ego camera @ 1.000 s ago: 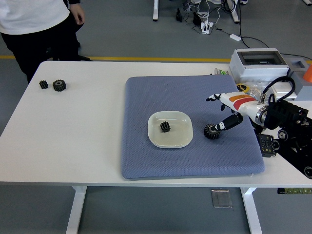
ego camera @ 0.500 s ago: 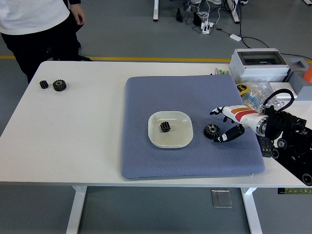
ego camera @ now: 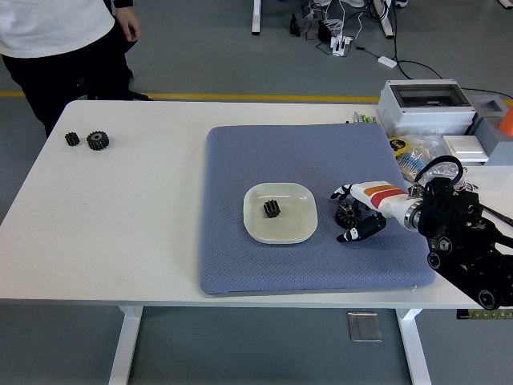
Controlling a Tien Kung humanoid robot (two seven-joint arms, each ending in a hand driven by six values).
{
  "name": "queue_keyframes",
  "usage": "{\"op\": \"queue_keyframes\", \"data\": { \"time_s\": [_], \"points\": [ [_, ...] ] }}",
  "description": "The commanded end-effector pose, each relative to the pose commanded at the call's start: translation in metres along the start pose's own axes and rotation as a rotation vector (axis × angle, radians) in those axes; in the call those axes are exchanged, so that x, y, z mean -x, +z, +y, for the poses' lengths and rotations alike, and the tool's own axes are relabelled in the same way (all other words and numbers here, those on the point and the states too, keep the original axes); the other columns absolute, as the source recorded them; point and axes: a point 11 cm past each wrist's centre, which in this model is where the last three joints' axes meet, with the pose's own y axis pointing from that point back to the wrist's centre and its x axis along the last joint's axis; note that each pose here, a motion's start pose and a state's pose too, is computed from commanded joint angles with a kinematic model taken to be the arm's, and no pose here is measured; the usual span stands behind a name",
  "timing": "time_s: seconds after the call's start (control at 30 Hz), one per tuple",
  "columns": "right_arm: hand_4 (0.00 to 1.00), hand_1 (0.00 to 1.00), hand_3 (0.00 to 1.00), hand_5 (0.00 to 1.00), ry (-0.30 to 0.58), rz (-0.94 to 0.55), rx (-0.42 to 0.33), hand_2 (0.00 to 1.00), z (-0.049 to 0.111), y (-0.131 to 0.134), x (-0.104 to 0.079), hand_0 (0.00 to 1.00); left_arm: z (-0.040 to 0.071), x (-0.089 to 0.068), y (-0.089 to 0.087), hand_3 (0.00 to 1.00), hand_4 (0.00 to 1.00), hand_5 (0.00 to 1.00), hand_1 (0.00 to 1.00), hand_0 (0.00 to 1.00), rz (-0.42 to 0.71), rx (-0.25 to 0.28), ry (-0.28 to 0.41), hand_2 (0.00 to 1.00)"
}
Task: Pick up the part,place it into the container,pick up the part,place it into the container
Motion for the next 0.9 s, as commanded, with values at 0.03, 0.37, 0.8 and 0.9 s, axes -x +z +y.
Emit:
{"op": "queue_keyframes", "data": {
  "time_s": [0.03,0.37,0.8,0.9],
  "points": [
    [0.861,0.486,0.532,0.3,0.003,0.002,0.0,0.631,0.0,0.0,0.0,0.35,0.0,0.0,0.0,0.558,0.651,0.572,0.582,0.616,0.0,0.0,0.0,0.654],
    [0.792,0.399,0.491,0.3,0.02,0.013,0.013,0.483,0.002,0.006,0.0,0.192,0.0,0.001,0.002,0.558,0.652,0.575,0.588,0.616,-0.003,0.004,-0.003,0.653],
    [0.766,0.378,0.487,0.303,0.033,0.001,0.022,0.468,0.004,0.01,-0.003,0.148,0.001,0.001,0.006,0.559,0.651,0.573,0.587,0.616,0.003,0.01,-0.004,0.653],
    [0.762,0.368,0.484,0.304,0.046,-0.005,0.015,0.464,0.004,0.009,-0.007,0.136,0.001,0.001,0.006,0.56,0.652,0.574,0.587,0.616,0.003,0.01,-0.004,0.654]
  ]
}}
